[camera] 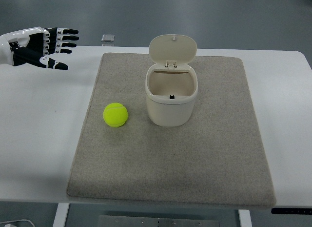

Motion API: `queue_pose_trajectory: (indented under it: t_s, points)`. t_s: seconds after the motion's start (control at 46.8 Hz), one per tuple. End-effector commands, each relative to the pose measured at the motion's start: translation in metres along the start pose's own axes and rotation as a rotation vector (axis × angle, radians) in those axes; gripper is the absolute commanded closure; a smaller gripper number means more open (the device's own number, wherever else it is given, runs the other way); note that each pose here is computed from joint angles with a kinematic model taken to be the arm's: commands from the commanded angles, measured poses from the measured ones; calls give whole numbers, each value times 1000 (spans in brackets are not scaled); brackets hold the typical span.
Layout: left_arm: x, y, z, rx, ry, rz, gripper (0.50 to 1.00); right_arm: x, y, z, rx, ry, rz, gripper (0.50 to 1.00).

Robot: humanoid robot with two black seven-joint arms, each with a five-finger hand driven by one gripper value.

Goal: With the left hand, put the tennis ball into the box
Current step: 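Move the left hand forward toward the yellow-green tennis ball, opening fingers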

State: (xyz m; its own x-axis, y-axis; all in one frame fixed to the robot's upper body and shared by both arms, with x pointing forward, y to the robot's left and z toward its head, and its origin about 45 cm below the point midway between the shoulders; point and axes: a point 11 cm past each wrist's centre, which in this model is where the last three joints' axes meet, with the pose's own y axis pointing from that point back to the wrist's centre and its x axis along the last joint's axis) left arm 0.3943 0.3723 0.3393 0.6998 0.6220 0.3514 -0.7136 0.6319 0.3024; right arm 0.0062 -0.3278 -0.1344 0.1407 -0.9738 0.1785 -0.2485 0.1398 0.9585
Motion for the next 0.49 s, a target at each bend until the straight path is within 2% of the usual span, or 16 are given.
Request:
queue_pose_trajectory:
  t_s: [0.0,0.171,0.321,0.47]
  points:
    - [-11,1,10,-9,-109,-53,506,0,0,0,0,-1,0,562]
    - [-33,4,32,-35,-283,-143,506,0,0,0,0,1,0,560]
    - [-51,4,41,-2,-447,-212,508,0,0,0,0,-1,0,562]
    - [-63,1,35,56,-595,-268,508,0,0,0,0,-1,0,562]
